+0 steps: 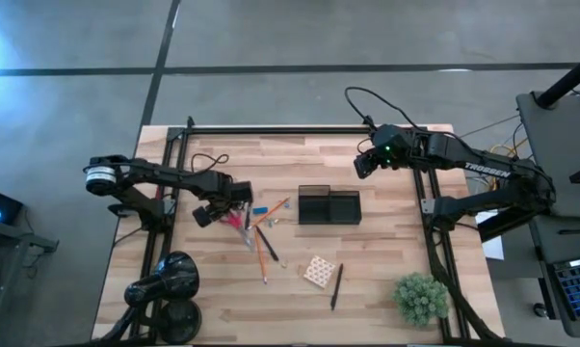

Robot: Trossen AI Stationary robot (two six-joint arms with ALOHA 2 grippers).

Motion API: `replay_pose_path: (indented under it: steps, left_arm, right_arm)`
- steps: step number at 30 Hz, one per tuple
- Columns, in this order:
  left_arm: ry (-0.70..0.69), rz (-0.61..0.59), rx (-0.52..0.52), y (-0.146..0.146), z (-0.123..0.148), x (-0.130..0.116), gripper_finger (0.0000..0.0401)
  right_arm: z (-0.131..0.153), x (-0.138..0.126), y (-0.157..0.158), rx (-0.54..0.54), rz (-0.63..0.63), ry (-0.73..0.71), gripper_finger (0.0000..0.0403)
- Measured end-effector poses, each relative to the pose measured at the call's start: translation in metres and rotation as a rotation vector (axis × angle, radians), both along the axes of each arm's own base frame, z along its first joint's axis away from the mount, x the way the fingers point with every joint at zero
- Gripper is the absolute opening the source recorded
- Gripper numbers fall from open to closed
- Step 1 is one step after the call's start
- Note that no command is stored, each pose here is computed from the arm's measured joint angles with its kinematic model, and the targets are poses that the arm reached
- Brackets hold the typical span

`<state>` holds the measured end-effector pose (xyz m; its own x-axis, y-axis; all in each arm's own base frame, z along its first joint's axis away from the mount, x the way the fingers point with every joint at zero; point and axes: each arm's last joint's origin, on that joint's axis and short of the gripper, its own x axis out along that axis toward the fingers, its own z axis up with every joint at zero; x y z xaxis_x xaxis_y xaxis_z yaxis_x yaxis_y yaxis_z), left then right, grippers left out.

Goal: Pick and place office supplies into organizer
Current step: Put the orange scissors into the desk organizer

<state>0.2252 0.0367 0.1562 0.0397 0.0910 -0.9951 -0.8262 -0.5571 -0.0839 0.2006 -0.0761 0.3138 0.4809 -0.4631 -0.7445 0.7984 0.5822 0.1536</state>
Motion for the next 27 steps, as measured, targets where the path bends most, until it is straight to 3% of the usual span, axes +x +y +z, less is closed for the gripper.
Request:
replay_pose_path:
  steps: [14, 23, 27]
  left_arm:
    - [0.033, -0.005, -0.001, 0.003, -0.015, 0.009, 0.0154]
    - [0.061, -0.083, 0.032, 0.004, -0.018, 0.009, 0.0069]
    - [0.065, -0.083, 0.034, 0.004, -0.019, 0.009, 0.006]
  right_arm:
    - [-0.001, -0.002, 0.001, 0.009, -0.003, 0.02, 0.0192]
    - [-0.002, -0.002, 0.001, 0.011, -0.003, 0.025, 0.0192]
    - [-0.002, -0.002, 0.001, 0.011, -0.002, 0.027, 0.0192]
